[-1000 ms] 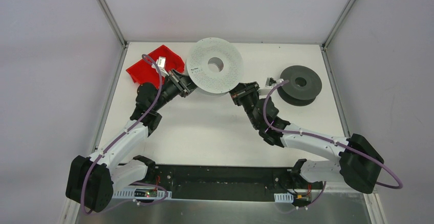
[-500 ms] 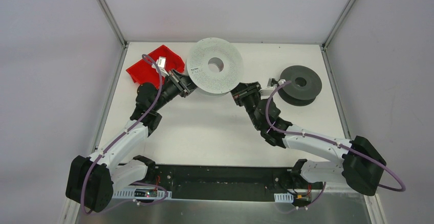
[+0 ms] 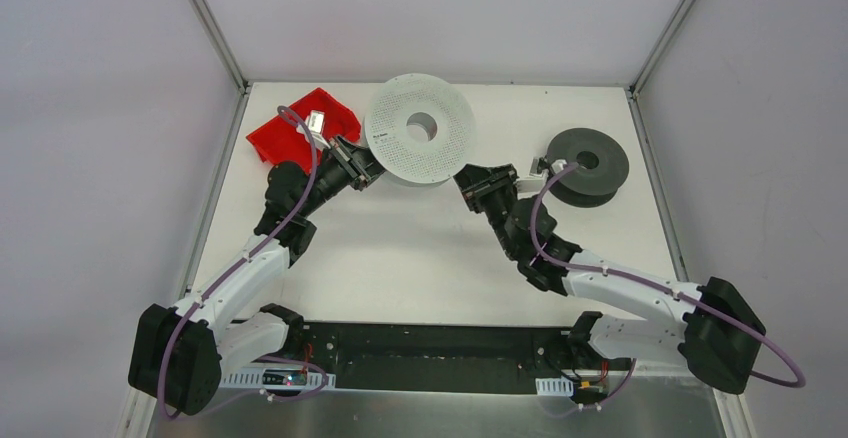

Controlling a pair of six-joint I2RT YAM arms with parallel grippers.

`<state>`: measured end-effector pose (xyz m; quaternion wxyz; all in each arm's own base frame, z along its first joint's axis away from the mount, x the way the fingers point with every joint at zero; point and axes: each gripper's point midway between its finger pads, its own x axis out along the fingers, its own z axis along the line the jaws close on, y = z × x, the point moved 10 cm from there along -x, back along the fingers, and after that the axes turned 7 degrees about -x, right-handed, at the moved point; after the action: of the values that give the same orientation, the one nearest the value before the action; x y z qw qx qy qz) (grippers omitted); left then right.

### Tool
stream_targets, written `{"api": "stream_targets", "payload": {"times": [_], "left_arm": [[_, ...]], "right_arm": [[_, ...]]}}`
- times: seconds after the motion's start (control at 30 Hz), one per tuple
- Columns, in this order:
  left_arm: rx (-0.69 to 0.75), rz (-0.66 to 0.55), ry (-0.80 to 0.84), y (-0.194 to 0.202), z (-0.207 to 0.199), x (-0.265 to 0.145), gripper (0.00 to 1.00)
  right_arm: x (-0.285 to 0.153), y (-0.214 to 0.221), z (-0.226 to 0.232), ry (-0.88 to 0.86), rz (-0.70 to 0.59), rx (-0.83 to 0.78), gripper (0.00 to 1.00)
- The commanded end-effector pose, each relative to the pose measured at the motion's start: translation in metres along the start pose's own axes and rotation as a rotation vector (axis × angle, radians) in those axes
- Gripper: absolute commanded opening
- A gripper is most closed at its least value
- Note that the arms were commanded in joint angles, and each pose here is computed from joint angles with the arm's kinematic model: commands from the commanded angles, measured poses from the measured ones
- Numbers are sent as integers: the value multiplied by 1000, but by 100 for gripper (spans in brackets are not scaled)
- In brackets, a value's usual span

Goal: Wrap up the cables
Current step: Place the cable reel at the center of the board.

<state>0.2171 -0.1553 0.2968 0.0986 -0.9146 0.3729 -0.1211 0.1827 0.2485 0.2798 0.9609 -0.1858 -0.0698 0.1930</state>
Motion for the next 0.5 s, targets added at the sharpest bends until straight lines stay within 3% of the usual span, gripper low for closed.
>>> {"api": "stream_targets", "payload": {"times": [0.0,0.47], "left_arm": [[87,-17,193,-3,-36,-4,0],[155,35,19,-6,-22,3,0]], "right_arm": [[-10,-11,3,-5,-37,-1,22],[-53,-43,-12,55,-106,-53,25]]}}
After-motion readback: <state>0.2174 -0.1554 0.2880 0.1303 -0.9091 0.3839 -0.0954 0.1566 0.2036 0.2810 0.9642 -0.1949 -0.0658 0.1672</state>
